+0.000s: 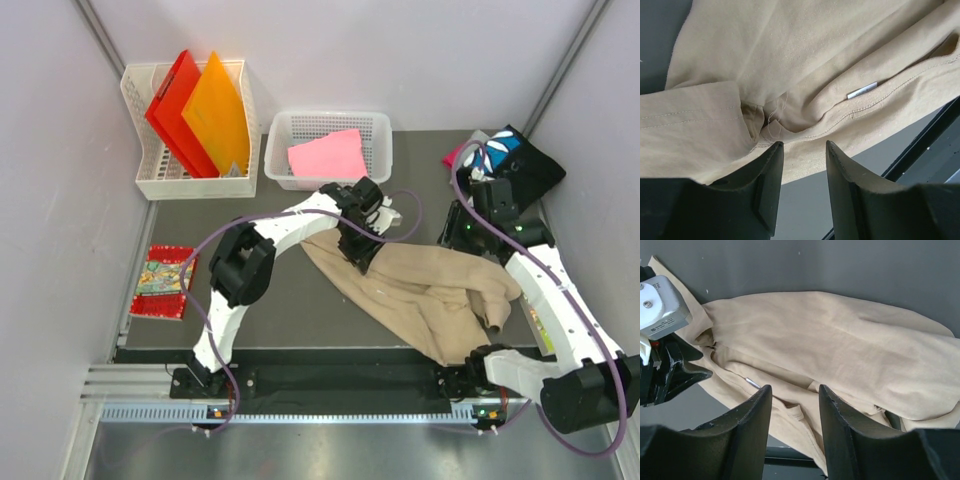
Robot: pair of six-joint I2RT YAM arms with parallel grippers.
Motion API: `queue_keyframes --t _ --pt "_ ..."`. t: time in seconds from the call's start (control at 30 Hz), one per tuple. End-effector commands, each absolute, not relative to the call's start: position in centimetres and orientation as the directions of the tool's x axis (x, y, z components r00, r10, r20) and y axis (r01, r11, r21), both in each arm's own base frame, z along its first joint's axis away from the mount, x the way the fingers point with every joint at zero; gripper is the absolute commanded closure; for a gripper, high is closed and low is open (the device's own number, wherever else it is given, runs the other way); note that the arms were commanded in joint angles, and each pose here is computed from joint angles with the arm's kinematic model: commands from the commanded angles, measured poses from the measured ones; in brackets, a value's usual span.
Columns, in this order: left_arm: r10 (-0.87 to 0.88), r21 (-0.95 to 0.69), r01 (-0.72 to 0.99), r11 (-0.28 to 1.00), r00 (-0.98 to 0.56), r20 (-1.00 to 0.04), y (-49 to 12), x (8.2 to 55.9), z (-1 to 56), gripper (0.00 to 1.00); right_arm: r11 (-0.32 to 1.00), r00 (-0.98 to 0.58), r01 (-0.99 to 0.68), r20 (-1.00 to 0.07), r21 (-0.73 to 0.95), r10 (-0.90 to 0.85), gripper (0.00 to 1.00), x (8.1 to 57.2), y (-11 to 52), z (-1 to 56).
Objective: Fold and stack the t-shirts
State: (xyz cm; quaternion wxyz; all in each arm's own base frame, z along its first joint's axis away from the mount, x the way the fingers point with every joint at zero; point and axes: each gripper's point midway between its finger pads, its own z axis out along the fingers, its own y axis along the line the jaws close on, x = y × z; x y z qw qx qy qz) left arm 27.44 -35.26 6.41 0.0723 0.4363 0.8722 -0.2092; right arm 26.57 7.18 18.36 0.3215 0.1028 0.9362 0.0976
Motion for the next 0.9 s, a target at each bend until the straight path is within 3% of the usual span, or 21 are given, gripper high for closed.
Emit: queue_keyframes --t 0.0,0.47,0.57,0.6,0.63,0.87 --pt "0.727 -0.310 0.789 0.531 -0.612 -0.311 -35.9 27.7 6.1 0.56 0.958 -0.744 0.112 -0.617 0.263 0.257 0.58 27.8 7.1 19.7" --pt "0.757 -0.242 0.818 0.522 -0.575 -0.310 -35.6 29.1 3.6 0.56 0.952 -0.748 0.105 -0.608 0.288 0.267 0.60 27.1 7.4 19.7" --pt "0.765 -0.232 0.821 0.522 -0.570 -0.298 -35.3 29.3 3.0 0.71 0.952 -0.747 0.108 -0.609 0.287 0.268 0.63 27.0 7.4 19.6" --pt "0.766 -0.228 0.820 0.525 -0.572 -0.293 -35.0 29.4 3.0 0.88 0.952 -0.748 0.107 -0.608 0.287 0.267 0.67 26.9 7.4 19.6" --pt "0.767 -0.231 0.818 0.526 -0.574 -0.286 -34.8 29.2 3.1 0.99 0.954 -0.747 0.107 -0.610 0.282 0.264 0.68 27.0 7.3 19.6" --pt "0.725 -0.270 0.803 0.532 -0.596 -0.345 -28.9 29.2 10.4 1.00 0.967 -0.768 0.124 -0.596 0.220 0.234 0.73 27.1 6.3 17.9"
